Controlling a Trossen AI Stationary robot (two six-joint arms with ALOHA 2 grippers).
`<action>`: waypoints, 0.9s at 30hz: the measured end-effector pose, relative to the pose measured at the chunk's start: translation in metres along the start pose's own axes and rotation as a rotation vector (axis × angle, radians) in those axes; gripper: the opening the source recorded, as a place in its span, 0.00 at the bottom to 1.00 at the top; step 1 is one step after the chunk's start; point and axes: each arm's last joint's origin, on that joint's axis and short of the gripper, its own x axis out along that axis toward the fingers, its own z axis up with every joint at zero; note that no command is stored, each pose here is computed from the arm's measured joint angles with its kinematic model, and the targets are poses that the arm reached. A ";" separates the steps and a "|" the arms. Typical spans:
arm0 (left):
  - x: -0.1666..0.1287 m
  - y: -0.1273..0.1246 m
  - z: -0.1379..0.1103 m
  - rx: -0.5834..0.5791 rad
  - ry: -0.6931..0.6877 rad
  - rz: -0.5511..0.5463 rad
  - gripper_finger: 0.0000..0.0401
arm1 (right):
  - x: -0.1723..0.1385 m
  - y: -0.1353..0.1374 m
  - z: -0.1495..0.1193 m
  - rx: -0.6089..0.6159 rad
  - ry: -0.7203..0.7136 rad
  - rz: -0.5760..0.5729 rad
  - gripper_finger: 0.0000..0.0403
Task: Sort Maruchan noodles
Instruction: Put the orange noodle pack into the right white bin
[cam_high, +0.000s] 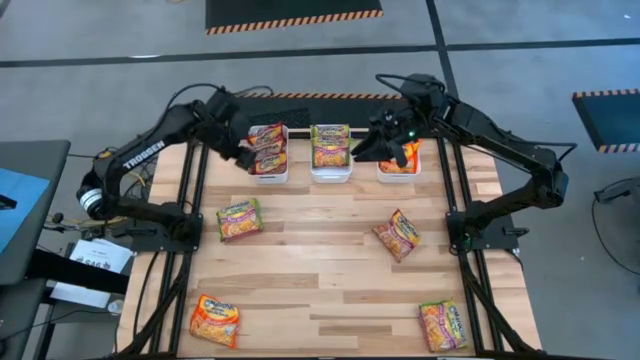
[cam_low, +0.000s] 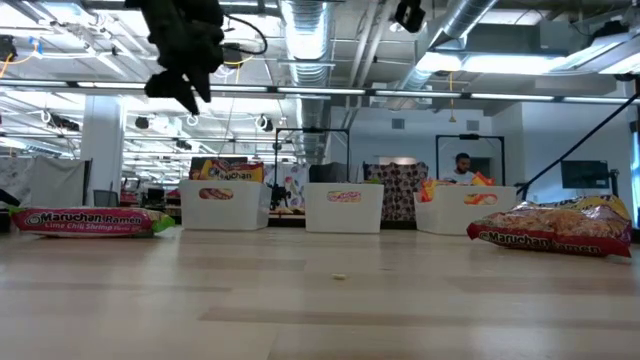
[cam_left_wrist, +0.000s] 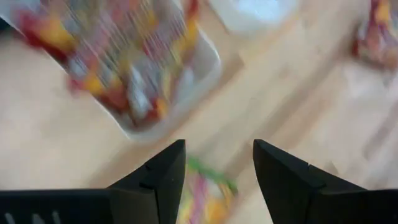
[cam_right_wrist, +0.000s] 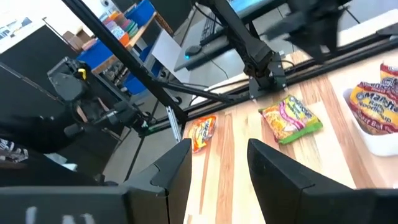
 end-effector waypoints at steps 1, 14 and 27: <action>0.001 -0.002 -0.004 -0.011 0.036 -0.013 0.43 | 0.001 0.000 -0.001 0.005 0.009 -0.001 0.45; 0.008 -0.050 -0.040 0.058 0.293 -0.046 0.43 | 0.017 0.017 -0.012 -0.009 0.086 0.046 0.45; 0.029 -0.088 -0.108 0.004 0.352 -0.030 0.43 | 0.025 0.027 -0.018 -0.003 0.133 0.081 0.45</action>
